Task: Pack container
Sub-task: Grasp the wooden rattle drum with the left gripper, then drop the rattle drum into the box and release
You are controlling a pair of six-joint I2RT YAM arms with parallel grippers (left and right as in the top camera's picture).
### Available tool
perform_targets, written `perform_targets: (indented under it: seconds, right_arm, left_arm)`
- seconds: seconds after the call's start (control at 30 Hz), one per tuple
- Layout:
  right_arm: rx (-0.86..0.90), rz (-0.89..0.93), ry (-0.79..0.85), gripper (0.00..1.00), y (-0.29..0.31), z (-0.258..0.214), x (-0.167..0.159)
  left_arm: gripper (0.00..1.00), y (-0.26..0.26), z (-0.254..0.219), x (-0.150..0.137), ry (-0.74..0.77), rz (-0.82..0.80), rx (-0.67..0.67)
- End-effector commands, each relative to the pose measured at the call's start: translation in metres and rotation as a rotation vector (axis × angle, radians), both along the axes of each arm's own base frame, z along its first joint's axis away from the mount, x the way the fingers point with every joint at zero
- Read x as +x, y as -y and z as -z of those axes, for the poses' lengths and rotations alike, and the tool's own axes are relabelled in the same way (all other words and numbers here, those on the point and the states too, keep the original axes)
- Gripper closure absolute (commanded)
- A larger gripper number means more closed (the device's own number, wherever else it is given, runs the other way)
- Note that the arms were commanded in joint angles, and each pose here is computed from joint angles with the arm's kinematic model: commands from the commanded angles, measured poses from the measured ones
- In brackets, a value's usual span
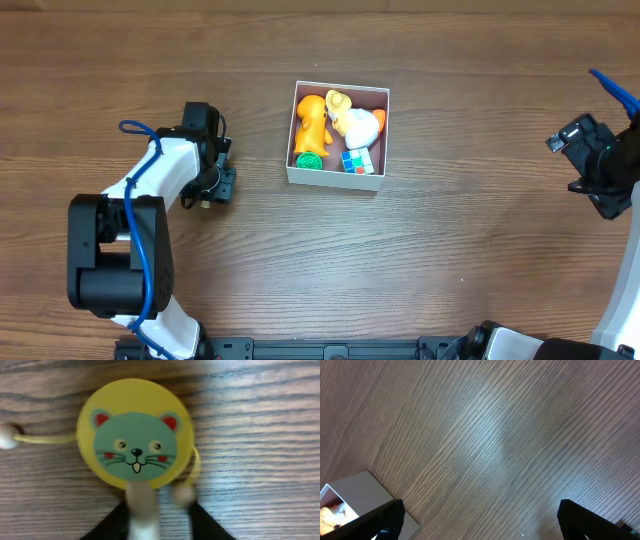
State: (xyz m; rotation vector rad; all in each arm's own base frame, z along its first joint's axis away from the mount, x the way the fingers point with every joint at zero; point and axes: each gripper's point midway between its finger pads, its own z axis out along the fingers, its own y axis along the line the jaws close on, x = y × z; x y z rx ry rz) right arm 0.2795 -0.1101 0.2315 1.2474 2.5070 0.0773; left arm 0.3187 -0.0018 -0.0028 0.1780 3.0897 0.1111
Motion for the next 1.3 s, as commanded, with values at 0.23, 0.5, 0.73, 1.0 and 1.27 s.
perform_targets:
  seconds: [0.23, 0.5, 0.73, 1.0, 1.27]
  right_arm:
    - [-0.015, -0.001, 0.007, 0.00, 0.002, -0.003, -0.001]
    - [-0.017, -0.001, 0.012, 0.00, 0.002, -0.003, 0.000]
    - [-0.023, -0.001, 0.027, 0.00, 0.003, -0.005, 0.003]
    - [-0.026, -0.001, 0.033, 0.00, 0.004, -0.005, 0.004]
    - [-0.029, -0.001, 0.042, 0.00, 0.005, -0.006, 0.007]
  left_arm:
    - [0.96, -0.007, -0.016, -0.001, -0.095, -0.014, 0.034]
    - [0.96, 0.058, -0.145, 0.055, 0.041, 0.086, -0.261]
    - [0.96, 0.157, -0.173, 0.059, 0.160, 0.490, -0.328]
    - [0.89, 0.231, -0.165, 0.060, 0.288, 0.906, -0.090]
    - [0.67, 0.233, -0.106, 0.070, 0.171, 0.873, -0.088]
